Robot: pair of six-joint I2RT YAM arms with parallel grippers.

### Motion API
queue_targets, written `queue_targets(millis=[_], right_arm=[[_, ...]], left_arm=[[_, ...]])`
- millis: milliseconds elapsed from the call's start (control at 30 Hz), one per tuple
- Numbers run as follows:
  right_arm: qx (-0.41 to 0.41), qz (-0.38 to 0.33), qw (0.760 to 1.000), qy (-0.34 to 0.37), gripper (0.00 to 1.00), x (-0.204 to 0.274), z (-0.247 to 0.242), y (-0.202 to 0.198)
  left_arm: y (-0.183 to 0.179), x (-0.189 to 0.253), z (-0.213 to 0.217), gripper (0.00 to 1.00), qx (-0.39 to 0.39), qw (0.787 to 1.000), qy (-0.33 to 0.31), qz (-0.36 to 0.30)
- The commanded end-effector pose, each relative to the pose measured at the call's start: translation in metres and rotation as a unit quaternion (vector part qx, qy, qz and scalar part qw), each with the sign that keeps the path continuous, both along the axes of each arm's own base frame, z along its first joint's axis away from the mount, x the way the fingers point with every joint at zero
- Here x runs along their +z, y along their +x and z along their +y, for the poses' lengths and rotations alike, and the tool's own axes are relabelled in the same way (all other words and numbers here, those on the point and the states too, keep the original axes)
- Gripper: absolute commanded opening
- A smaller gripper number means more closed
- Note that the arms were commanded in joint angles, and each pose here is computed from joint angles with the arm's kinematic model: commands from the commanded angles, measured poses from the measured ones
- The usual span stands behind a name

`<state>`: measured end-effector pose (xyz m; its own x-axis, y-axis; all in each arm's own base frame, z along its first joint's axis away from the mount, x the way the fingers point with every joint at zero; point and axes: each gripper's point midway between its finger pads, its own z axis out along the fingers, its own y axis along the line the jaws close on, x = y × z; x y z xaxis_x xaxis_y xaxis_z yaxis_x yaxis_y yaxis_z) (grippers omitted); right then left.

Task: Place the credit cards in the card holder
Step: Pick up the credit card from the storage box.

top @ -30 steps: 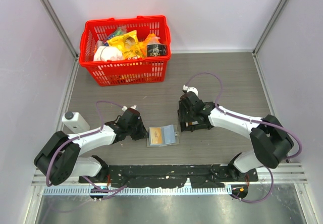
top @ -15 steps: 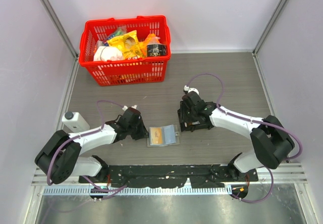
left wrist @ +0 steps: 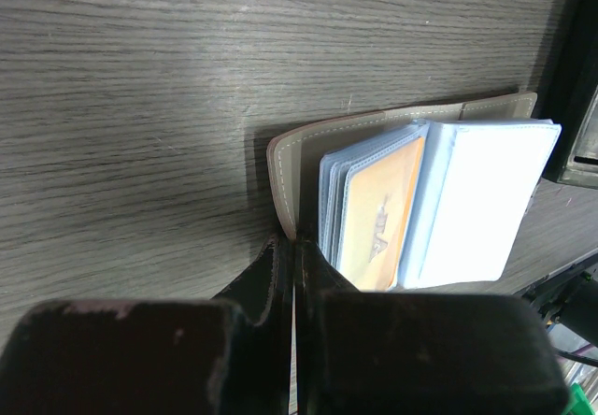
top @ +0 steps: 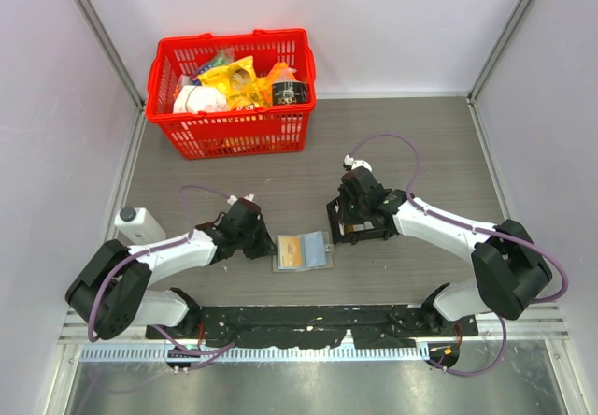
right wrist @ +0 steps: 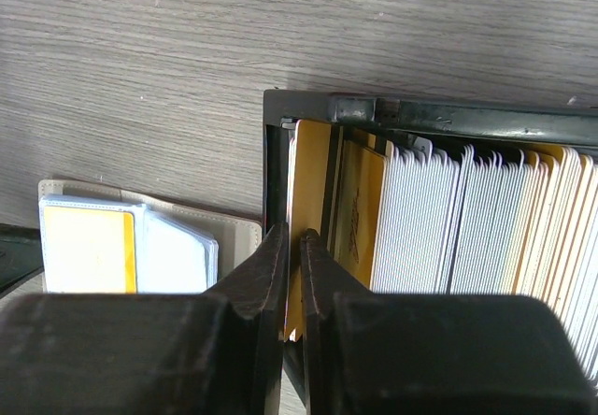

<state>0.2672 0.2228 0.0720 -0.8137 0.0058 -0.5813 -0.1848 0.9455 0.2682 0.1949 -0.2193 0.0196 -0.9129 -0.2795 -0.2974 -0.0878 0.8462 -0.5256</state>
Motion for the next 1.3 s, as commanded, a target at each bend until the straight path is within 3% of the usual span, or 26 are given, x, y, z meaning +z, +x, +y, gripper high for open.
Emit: queue_targets(millis=[0, 300, 600, 867, 1067, 1267], right_arm=[[0.000, -0.017, 1.000, 0.008, 0.11, 0.012, 0.004, 0.006], [0.002, -0.051, 0.999, -0.003, 0.09, 0.038, -0.002, 0.013], [0.005, -0.038, 0.999, -0.004, 0.03, 0.033, -0.001, 0.009], [-0.041, -0.115, 0.991, -0.049, 0.01, 0.076, -0.029, 0.029], [-0.047, -0.148, 0.988, -0.004, 0.01, 0.106, -0.028, 0.025], [-0.030, -0.140, 0.984, 0.106, 0.01, 0.114, -0.002, 0.008]], left_arm=[[-0.011, -0.016, 0.011, 0.00, -0.012, 0.999, 0.036, 0.023], [-0.011, -0.015, 0.011, 0.00, -0.011, 0.999, 0.034, 0.020], [-0.012, -0.015, 0.012, 0.00, -0.011, 0.999, 0.034, 0.021], [-0.012, -0.014, 0.012, 0.00, -0.014, 0.999, 0.034, 0.019], [-0.012, -0.011, 0.013, 0.00, -0.013, 0.999, 0.034, 0.015], [-0.012, -0.008, 0.012, 0.00, -0.008, 0.999, 0.028, 0.014]])
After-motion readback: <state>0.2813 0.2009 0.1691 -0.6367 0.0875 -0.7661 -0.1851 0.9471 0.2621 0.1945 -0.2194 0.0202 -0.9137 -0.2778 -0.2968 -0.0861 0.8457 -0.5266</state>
